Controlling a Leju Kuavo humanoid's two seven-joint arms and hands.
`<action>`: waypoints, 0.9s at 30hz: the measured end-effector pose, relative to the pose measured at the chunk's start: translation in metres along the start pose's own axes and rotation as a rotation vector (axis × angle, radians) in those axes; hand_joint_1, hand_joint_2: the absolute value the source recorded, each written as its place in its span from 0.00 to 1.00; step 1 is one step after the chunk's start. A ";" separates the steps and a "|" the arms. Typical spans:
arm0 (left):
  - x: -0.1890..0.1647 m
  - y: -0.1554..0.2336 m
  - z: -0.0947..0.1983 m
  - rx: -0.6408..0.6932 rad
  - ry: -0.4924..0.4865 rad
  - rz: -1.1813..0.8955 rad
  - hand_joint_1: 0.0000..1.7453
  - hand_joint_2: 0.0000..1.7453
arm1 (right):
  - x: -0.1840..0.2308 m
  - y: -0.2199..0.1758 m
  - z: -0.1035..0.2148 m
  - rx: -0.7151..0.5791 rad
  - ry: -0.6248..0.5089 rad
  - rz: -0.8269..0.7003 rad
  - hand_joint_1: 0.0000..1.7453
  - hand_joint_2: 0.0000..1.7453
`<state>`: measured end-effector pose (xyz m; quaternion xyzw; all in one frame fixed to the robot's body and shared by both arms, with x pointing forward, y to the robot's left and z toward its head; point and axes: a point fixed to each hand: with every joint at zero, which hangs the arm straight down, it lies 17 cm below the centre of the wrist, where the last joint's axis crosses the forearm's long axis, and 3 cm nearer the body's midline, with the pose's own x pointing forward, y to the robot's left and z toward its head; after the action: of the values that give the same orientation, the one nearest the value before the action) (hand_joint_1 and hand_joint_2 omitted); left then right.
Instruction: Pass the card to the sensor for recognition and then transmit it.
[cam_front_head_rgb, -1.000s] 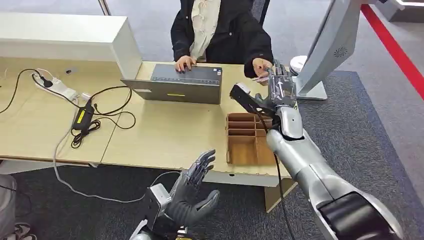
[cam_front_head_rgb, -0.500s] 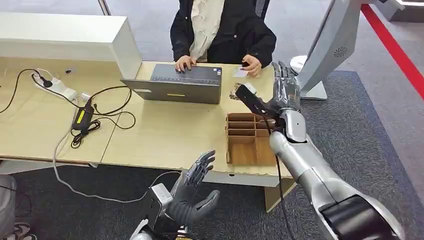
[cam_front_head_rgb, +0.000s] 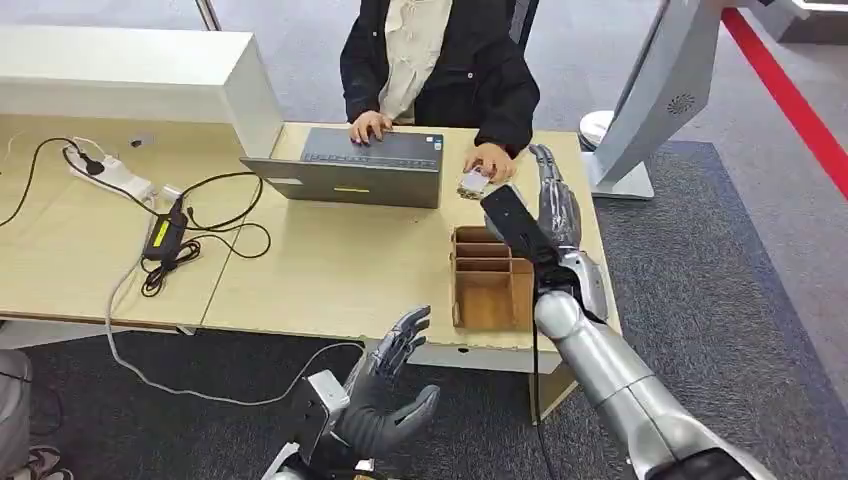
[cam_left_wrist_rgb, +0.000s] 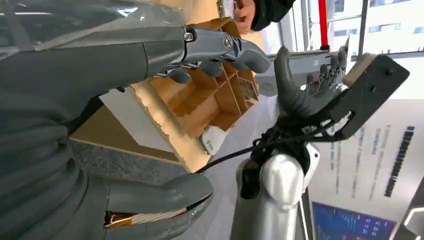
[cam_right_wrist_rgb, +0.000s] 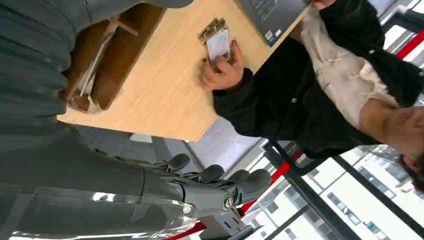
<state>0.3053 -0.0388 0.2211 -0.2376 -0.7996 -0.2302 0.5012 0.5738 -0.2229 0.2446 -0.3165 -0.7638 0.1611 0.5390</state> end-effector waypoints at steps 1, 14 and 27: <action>0.000 0.001 0.000 0.003 0.000 0.000 0.00 1.00 | 0.003 0.001 0.005 0.004 -0.012 -0.010 0.00 1.00; -0.004 0.010 -0.001 0.050 0.024 0.002 0.00 1.00 | 0.029 -0.002 0.043 0.039 -0.123 0.041 0.00 1.00; -0.001 0.008 -0.001 0.044 0.019 0.008 0.00 1.00 | 0.010 -0.016 0.031 -0.041 -0.163 0.405 0.00 1.00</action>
<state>0.3118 -0.0332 0.2218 -0.2275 -0.7986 -0.2129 0.5149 0.5378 -0.2257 0.2501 -0.4604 -0.7286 0.2757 0.4256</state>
